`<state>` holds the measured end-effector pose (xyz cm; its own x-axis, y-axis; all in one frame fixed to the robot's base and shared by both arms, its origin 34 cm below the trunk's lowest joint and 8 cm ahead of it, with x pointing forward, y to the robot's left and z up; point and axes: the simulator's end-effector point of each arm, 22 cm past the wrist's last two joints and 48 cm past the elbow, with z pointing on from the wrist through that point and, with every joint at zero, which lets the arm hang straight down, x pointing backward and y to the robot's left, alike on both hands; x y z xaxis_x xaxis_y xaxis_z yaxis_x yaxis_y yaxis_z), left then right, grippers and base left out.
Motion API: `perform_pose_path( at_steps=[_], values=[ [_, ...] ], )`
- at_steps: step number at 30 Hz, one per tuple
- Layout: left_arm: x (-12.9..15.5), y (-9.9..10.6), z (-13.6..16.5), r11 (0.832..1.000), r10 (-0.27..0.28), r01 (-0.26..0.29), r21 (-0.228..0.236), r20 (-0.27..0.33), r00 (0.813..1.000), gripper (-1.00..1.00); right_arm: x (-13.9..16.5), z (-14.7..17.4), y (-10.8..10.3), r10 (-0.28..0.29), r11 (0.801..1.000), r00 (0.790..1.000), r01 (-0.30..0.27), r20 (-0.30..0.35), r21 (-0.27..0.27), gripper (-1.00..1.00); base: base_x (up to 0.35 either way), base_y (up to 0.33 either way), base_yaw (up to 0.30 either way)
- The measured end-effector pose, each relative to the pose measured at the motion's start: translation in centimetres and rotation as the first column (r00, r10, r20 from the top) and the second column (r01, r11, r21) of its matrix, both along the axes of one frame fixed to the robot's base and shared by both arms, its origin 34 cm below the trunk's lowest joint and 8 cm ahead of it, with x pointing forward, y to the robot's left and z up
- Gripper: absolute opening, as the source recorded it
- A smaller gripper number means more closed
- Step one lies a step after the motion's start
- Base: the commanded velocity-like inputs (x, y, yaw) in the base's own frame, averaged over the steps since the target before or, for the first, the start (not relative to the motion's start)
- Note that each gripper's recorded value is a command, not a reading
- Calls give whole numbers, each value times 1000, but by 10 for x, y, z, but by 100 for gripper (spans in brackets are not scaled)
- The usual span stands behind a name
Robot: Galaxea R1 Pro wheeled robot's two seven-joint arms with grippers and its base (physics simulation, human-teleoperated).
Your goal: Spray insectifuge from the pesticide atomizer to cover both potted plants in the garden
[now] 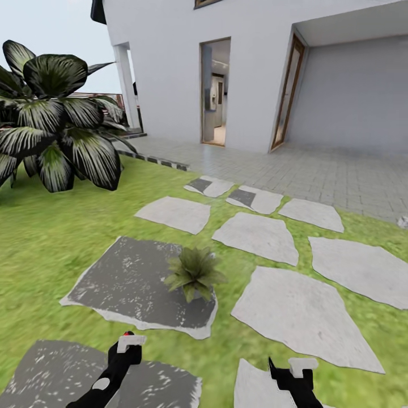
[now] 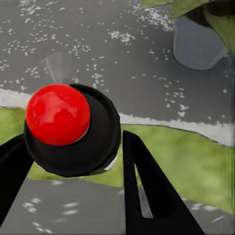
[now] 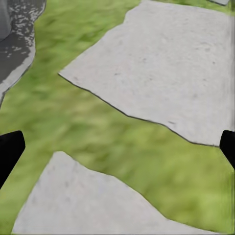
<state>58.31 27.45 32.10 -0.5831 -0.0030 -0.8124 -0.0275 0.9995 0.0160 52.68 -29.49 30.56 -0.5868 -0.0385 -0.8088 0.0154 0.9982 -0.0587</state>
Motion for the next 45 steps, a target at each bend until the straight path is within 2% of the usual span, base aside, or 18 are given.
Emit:
perform_pose_path(
  at_steps=[17,19,22,24,26,28,29,30,32,33,34,35,36,38,41,42,43,45],
  values=[
    [1,3,1,1000,-23,23,16,4,1000,-100,2,1,2,9,1000,1000,-9,2,1,100,213,-13,-76],
    [1,-1,1,998,-64,64,19,0,998,-100,4,3,0,13,1000,1000,-13,8,-3,100,4,0,0],
    [-5,-7,-6,975,-221,222,3,-67,973,-100,17,15,2,60,998,997,-59,42,-35,100,1,0,0],
    [-21,-8,-16,942,-335,331,-56,-150,930,-100,30,28,11,155,984,985,-148,70,-97,100,0,0,0],
    [-36,-13,-17,898,-437,417,-137,-188,879,-100,37,36,43,345,931,936,-332,69,-150,100,0,0,0],
    [-40,-14,-16,879,-475,451,-156,-195,858,-100,35,37,64,439,893,897,-427,60,-142,100,0,0,0],
    [-45,-12,-15,857,-514,491,-155,-207,833,-100,32,38,80,506,858,861,-498,46,-122,100,0,0,0],
    [-49,-12,-16,838,-546,525,-150,-222,808,-100,30,37,88,539,839,842,-534,32,-105,100,0,0,0],
    [-71,-20,-23,744,-663,653,-144,-284,693,-100,24,34,107,608,793,794,-608,-20,-38,100,0,0,0],
    [-77,-24,-24,707,-698,692,-146,-303,649,-100,23,36,115,630,776,776,-631,-32,-11,100,0,0,0],
    [-80,-26,-24,689,-713,710,-146,-311,628,-100,22,37,120,644,765,765,-644,-36,4,100,0,0,0],
    [-87,-29,-25,635,-752,758,-150,-345,562,-100,16,45,148,707,707,706,-704,-40,63,100,0,0,0],
    [-88,-30,-25,625,-757,765,-152,-355,548,-100,13,47,155,725,689,688,-721,-40,77,100,0,0,0],
    [-91,-29,-23,605,-766,779,-164,-385,514,-100,5,53,178,780,624,624,-774,-41,108,100,0,0,0],
    [-89,-30,-18,590,-774,787,-179,-402,489,-100,-2,59,199,825,564,564,-818,-41,113,100,0,0,0],
    [-89,-31,-16,585,-777,790,-183,-403,483,-100,-4,61,206,837,547,546,-829,-40,113,100,0,0,0],
    [-86,-36,-10,567,-792,800,-196,-395,465,-100,-6,64,216,847,530,529,-840,-38,117,100,0,0,0],
    [-84,-39,-4,550,-803,811,-199,-392,449,-100,-6,67,224,853,520,520,-845,-36,121,100,0,0,0]
  ],
)
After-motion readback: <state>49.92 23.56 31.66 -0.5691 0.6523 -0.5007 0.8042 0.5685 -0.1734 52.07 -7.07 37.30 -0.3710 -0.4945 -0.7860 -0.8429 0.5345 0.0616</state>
